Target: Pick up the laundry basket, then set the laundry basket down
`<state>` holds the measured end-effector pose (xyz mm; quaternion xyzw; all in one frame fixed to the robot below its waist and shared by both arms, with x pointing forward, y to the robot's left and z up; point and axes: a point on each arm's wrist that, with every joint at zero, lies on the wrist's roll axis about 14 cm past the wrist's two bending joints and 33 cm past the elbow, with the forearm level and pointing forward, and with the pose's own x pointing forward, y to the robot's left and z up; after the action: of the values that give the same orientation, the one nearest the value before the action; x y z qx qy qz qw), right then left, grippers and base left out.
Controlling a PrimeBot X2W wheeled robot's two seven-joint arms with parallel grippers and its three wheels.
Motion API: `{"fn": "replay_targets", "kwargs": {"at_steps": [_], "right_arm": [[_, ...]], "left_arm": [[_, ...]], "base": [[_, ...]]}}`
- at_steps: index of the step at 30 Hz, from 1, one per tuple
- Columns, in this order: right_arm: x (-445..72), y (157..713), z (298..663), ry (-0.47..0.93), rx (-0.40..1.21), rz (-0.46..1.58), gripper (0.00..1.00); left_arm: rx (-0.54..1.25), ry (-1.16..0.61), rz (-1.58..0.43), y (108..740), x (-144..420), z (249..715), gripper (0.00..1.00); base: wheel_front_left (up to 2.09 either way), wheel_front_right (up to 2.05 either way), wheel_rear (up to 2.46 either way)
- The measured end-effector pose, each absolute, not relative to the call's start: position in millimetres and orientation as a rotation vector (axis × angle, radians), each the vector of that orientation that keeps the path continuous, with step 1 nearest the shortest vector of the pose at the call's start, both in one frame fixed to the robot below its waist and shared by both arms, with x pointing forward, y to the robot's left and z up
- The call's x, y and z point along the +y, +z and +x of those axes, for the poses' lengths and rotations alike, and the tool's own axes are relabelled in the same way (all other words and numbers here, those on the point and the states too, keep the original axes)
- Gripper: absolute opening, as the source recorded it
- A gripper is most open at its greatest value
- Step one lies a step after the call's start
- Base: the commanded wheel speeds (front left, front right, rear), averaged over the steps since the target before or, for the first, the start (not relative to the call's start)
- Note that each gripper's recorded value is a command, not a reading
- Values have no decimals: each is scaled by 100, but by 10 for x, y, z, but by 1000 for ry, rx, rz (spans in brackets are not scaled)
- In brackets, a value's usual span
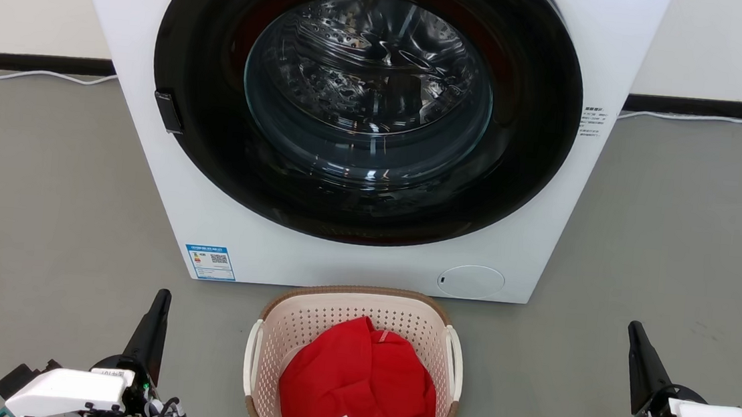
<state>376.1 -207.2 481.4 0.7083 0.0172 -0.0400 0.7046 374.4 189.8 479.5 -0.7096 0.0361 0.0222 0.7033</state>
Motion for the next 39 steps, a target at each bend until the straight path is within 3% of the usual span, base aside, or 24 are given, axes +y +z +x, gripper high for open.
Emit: {"fn": "replay_targets", "kwargs": {"at_steps": [39], "right_arm": [[-2072,4814,3761,-89,38,1575,0]], "left_arm": [[79,51,-1580,4794,1901,3744,0]], "base": [[0,0,0]]}}
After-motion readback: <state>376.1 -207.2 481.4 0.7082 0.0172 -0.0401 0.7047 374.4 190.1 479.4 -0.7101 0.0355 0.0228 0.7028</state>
